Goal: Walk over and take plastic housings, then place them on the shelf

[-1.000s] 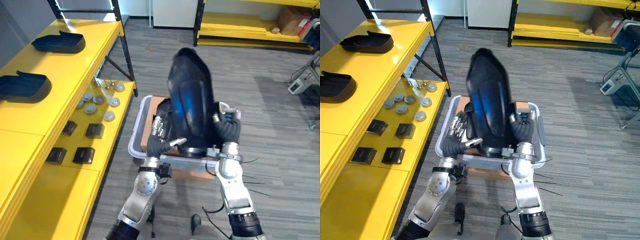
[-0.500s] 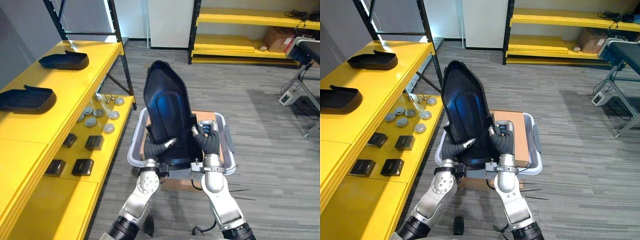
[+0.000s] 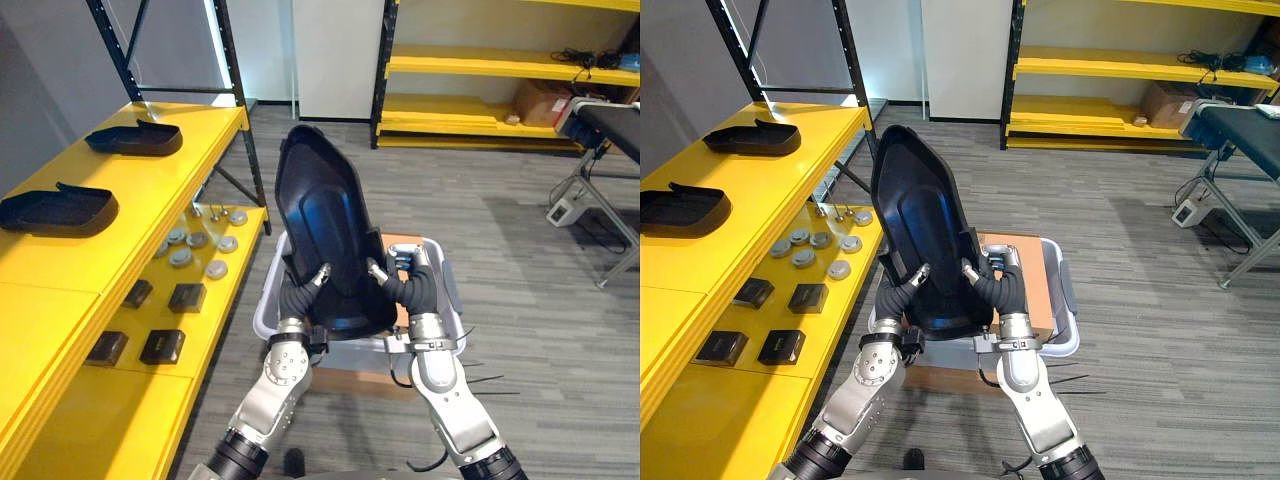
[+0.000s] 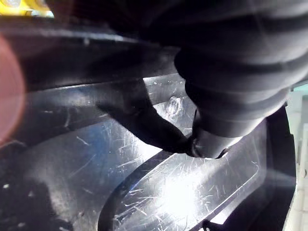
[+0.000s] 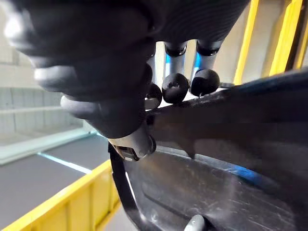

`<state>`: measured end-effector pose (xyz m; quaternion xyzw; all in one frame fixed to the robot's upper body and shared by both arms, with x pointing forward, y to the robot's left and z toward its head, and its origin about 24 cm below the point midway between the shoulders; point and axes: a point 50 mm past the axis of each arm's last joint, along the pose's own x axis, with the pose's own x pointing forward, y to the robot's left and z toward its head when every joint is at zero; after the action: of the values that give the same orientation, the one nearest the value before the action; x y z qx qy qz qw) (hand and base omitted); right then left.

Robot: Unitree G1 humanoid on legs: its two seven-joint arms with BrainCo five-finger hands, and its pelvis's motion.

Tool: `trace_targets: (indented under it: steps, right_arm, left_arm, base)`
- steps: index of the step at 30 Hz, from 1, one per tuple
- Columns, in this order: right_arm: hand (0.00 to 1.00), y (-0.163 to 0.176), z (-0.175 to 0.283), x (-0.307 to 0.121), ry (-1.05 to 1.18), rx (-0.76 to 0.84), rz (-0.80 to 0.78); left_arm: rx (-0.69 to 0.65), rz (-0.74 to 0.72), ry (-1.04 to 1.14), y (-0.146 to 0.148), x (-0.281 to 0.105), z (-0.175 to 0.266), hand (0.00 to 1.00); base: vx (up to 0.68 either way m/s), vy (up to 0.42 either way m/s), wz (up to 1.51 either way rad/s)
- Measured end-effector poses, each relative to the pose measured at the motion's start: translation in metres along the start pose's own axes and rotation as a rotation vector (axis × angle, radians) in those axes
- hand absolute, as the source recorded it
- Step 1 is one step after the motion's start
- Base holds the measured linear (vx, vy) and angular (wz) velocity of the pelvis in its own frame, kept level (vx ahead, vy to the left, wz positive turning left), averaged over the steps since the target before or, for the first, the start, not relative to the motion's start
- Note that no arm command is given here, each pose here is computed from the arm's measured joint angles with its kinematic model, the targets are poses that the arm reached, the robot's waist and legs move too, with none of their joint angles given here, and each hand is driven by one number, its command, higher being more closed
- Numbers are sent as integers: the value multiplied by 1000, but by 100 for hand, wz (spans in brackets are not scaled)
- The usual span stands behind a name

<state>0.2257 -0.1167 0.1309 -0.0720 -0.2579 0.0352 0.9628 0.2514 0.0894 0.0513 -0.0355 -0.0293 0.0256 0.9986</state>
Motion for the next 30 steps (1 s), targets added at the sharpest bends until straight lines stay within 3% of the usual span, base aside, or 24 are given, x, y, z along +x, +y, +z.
trace_targets:
  steps: [2, 4, 8, 11, 15, 17, 20, 23, 27, 30]
  right_arm:
    - [0, -18, 11, 4, -66, -6, -73]
    - [0, -57, 23, 6, -143, -47, -232]
    - [0, -118, 17, -16, -110, -119, -530]
    - [0, -156, -27, -59, 151, -181, -736]
    - [0, -177, -106, -164, 742, -202, -905]
    - [0, -170, -130, -220, 1010, -144, -965]
    - [0, -129, -148, -307, 1421, -8, -997]
    - [0, -96, -149, -342, 1609, 99, -1005]
    - [0, -54, -156, -341, 1691, 202, -887]
    - [0, -50, -161, -330, 1664, 220, -868]
  left_arm:
    - [5, -4, -10, 1, 0, 2, 100]
    - [10, 29, -25, 10, 0, 4, 100]
    - [-21, 146, -28, 34, -9, 6, 100]
    - [-7, 232, -9, 54, -17, 1, 100]
    - [-5, 294, -11, 71, -31, 1, 100]
    - [-4, 281, -12, 72, -33, 1, 100]
    - [-25, 244, -6, 71, -36, -1, 100]
    - [-35, 235, -10, 71, -44, 1, 100]
    - [-83, 218, -61, 65, -46, 13, 100]
    - [-119, 203, -89, 57, -44, 19, 100]
  base:
    - [0, 0, 0]
    - [0, 0, 0]
    - [0, 0, 0]
    - [0, 0, 0]
    - [0, 0, 6]
    - [1, -3, 15]
    - [1, -19, 20]
    - [-32, -29, 14]
    - [-40, -24, 80]
    - [-68, 8, 199]
